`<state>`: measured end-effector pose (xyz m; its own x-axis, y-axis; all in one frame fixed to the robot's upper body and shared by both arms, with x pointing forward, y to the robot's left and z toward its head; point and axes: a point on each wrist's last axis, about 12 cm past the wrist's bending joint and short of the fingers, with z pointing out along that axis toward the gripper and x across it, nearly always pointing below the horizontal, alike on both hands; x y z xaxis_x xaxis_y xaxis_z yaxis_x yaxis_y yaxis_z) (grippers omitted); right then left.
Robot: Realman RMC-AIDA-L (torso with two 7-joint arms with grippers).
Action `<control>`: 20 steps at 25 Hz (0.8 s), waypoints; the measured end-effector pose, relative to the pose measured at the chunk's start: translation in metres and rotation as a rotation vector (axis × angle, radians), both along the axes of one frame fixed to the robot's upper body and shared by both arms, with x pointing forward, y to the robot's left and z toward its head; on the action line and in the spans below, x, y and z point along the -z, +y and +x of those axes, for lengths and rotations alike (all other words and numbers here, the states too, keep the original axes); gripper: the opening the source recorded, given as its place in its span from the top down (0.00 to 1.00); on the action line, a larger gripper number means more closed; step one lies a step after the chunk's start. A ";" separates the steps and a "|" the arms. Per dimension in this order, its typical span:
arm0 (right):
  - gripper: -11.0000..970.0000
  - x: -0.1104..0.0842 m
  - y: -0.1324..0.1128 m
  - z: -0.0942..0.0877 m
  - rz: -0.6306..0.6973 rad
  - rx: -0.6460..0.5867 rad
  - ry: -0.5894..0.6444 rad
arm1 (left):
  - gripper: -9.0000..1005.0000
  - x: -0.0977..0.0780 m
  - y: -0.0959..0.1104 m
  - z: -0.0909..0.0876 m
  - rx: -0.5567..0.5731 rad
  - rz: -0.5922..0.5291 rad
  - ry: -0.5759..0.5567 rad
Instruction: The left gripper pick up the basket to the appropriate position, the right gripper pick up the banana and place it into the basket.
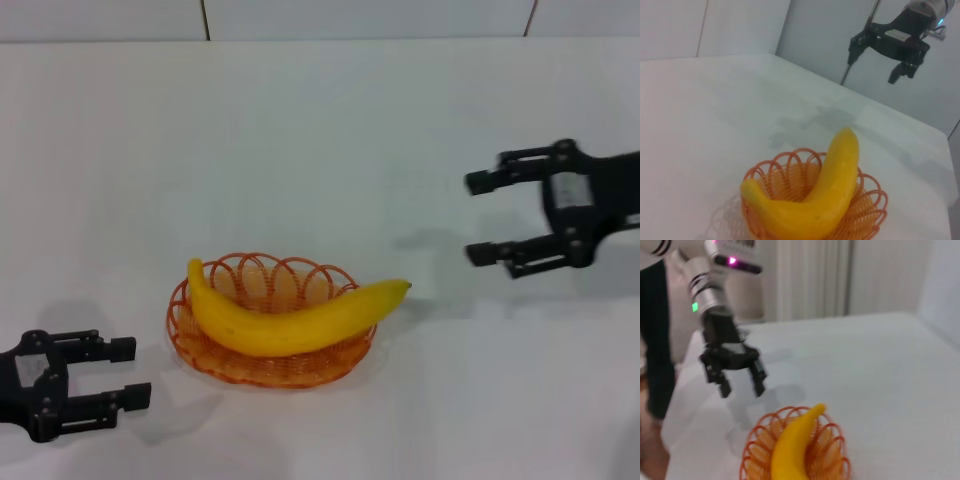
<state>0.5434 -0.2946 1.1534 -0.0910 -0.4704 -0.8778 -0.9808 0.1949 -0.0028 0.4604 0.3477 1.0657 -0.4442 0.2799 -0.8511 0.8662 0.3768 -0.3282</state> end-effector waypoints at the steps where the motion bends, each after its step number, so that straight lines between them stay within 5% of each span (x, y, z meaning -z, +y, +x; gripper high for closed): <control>1: 0.17 0.005 -0.008 -0.001 0.018 0.007 -0.009 | 0.34 0.000 -0.001 0.000 0.002 0.002 0.000; 8: 0.14 0.035 -0.033 -0.018 0.036 -0.040 -0.096 | 0.33 0.002 -0.002 0.000 0.018 0.011 -0.012; 15: 0.08 0.051 -0.039 -0.030 0.071 0.023 -0.080 | 0.34 0.007 -0.006 -0.009 0.073 0.032 -0.178; 20: 0.08 0.057 -0.042 -0.031 0.080 0.063 -0.075 | 0.34 0.010 0.003 -0.017 0.000 0.024 -0.306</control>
<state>0.5124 -0.3368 1.0962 -0.0506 -0.3942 -0.9176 -0.9642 0.2587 -0.0580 0.4430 0.3503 1.0558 -0.1685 0.3014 -0.9385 0.9236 0.3809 -0.0435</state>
